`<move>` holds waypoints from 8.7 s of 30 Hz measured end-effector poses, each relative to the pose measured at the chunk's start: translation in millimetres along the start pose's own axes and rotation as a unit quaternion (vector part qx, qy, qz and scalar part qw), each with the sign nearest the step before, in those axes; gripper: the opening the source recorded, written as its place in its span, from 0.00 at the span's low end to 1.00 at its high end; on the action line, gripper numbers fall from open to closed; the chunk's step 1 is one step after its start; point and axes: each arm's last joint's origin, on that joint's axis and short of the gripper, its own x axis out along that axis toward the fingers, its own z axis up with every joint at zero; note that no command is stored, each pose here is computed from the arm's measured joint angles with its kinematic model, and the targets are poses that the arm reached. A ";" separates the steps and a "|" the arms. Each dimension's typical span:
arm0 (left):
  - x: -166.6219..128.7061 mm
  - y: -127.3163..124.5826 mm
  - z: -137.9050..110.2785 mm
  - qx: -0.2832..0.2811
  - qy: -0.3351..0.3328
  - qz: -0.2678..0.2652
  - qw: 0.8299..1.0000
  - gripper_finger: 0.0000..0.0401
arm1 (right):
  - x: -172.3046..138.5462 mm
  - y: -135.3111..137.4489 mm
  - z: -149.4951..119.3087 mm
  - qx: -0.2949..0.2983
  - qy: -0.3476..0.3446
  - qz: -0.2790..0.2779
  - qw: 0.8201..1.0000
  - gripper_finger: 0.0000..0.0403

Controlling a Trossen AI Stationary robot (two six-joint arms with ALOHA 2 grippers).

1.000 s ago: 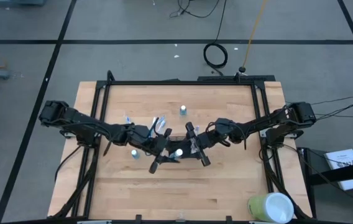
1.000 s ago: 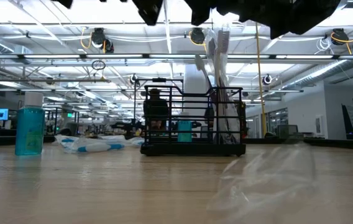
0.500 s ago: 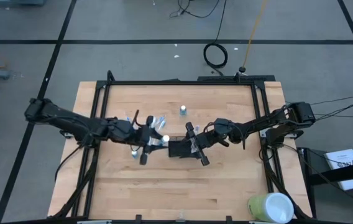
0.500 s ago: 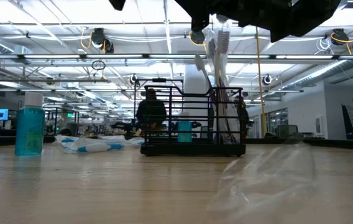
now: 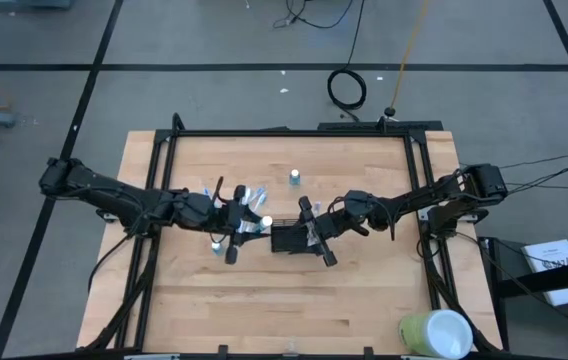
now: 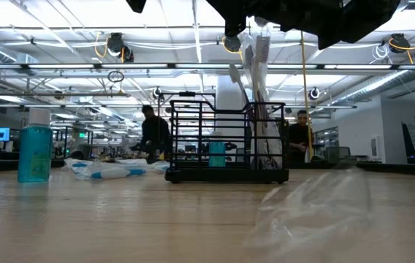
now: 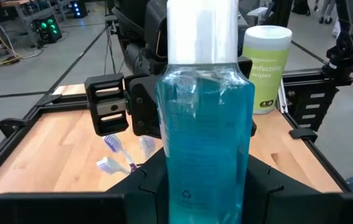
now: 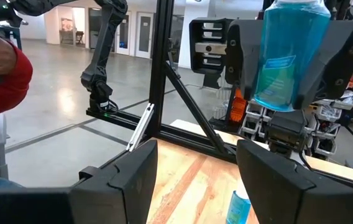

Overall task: Pick & Place toothbrushing station
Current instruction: Put the bottom right mouthwash into the middle section of the wire organizer

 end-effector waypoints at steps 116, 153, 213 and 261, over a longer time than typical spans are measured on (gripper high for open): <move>2.1 32.7 8.8 -0.113 -0.059 0.090 0.988 0.30 | 0.0 0.0 0.0 0.000 0.000 0.000 1.000 0.52; 2.7 32.7 -0.2 -0.088 -0.012 0.097 0.991 0.30 | 0.0 0.0 0.0 0.000 0.000 0.000 1.000 0.52; 22.5 7.3 -23.0 -0.014 0.064 0.047 0.997 0.29 | 0.0 0.0 0.0 0.000 0.000 0.000 1.000 0.52; 96.9 11.8 -97.5 -0.084 0.023 0.040 0.995 0.35 | 0.0 0.0 0.0 0.000 0.000 0.000 1.000 0.52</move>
